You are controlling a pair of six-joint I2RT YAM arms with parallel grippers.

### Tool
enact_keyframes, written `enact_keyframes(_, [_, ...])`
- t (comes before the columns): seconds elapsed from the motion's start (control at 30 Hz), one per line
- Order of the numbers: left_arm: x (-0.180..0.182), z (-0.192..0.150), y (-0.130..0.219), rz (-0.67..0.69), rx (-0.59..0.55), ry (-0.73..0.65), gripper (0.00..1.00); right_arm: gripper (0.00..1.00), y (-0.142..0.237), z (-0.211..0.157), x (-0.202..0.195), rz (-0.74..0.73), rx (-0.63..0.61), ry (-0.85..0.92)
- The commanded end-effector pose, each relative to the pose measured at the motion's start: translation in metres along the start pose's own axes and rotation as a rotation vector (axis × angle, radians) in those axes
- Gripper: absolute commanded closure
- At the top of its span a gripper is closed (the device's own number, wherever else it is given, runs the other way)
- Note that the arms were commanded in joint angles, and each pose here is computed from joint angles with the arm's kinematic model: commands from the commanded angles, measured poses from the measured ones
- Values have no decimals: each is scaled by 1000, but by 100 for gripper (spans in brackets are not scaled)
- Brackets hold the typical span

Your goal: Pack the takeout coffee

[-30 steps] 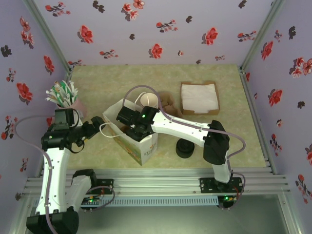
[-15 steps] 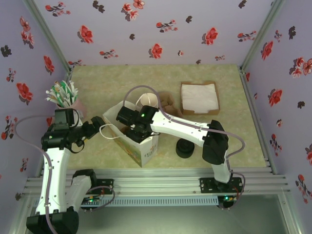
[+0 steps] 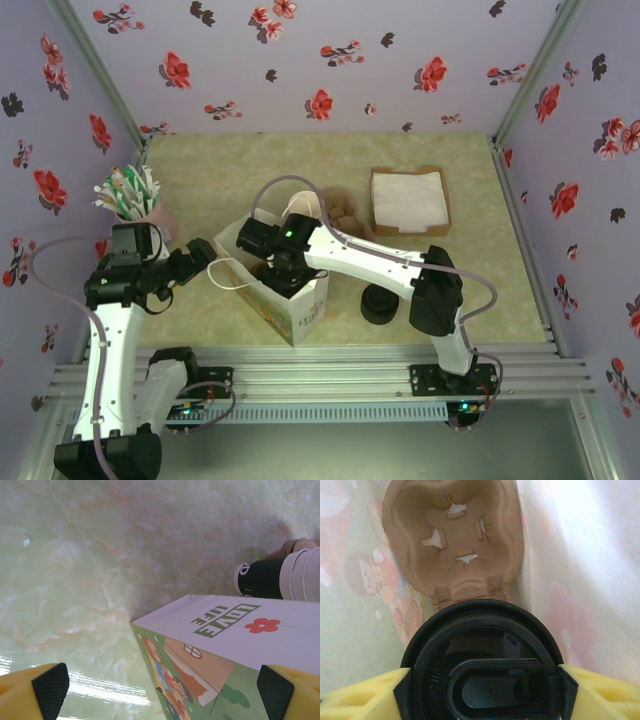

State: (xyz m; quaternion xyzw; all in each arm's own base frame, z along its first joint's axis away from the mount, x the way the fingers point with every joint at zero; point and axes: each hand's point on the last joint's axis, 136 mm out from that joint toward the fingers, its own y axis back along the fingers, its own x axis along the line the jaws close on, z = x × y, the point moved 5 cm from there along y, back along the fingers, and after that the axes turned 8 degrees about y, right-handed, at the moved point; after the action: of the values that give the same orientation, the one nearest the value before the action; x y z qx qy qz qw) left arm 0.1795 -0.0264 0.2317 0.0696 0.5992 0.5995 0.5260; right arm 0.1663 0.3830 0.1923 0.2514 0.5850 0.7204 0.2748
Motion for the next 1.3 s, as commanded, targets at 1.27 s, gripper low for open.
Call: enact_keyframes(1.27, [-1,-2,-1,-7,12,-20,1,25,10,-41,-6,-63,88,27])
